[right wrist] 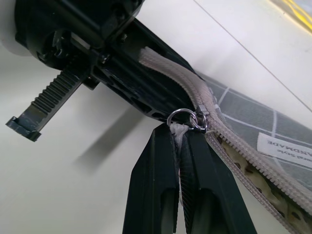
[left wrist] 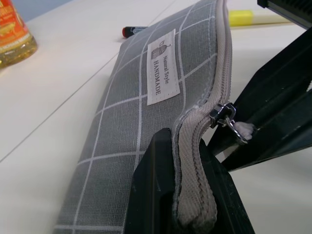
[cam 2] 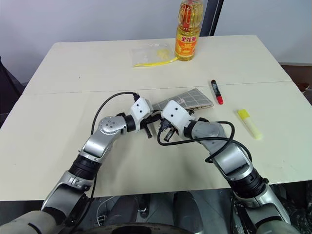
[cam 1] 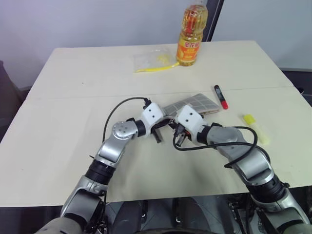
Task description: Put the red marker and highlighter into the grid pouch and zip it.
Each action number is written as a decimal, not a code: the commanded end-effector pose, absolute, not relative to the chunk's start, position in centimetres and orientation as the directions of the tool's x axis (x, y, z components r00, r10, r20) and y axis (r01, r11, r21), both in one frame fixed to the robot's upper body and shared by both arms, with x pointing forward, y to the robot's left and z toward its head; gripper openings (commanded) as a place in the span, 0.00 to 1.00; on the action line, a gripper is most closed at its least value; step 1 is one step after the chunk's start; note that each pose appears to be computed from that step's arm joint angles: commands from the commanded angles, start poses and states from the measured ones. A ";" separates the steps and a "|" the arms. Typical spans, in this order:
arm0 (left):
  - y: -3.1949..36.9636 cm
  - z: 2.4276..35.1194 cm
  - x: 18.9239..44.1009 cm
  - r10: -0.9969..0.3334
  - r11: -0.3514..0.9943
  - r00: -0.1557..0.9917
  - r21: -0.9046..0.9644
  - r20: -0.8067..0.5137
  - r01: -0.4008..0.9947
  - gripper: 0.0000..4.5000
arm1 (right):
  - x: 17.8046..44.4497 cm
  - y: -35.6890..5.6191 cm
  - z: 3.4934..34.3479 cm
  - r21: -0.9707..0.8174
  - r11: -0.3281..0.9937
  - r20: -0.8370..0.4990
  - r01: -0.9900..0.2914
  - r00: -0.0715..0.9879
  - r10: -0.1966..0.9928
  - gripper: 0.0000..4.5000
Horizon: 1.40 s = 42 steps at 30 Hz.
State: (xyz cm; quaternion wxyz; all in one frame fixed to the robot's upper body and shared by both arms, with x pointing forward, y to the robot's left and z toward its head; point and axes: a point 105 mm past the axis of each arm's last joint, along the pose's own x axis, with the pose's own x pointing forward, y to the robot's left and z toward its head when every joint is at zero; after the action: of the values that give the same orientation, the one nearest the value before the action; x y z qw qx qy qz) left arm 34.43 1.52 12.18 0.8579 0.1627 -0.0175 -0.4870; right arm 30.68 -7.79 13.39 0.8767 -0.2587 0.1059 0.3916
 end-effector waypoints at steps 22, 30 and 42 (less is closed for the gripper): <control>2.7 13.5 36.2 -0.819 0.494 0.567 0.394 -0.088 0.775 0.00 | 28.6 -21.2 16.1 -0.264 0.870 -0.292 -0.417 0.894 0.339 0.92; 2.3 13.0 35.9 -0.837 0.462 0.539 0.402 -0.098 0.791 0.00 | 27.3 -29.4 13.6 -0.218 0.967 -0.339 -0.132 0.939 0.051 0.96; 2.2 12.7 35.7 -0.836 0.465 0.539 0.394 -0.098 0.793 0.00 | 27.9 -33.7 12.2 -0.162 0.986 -0.336 0.026 0.939 -0.080 0.96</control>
State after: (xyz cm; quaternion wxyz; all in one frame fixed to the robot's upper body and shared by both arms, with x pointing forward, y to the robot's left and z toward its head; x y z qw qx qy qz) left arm 35.81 2.51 11.79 0.8565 0.1965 -0.0337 -0.4760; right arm 27.77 -32.84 11.03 0.9771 -0.0774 0.1977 -0.0107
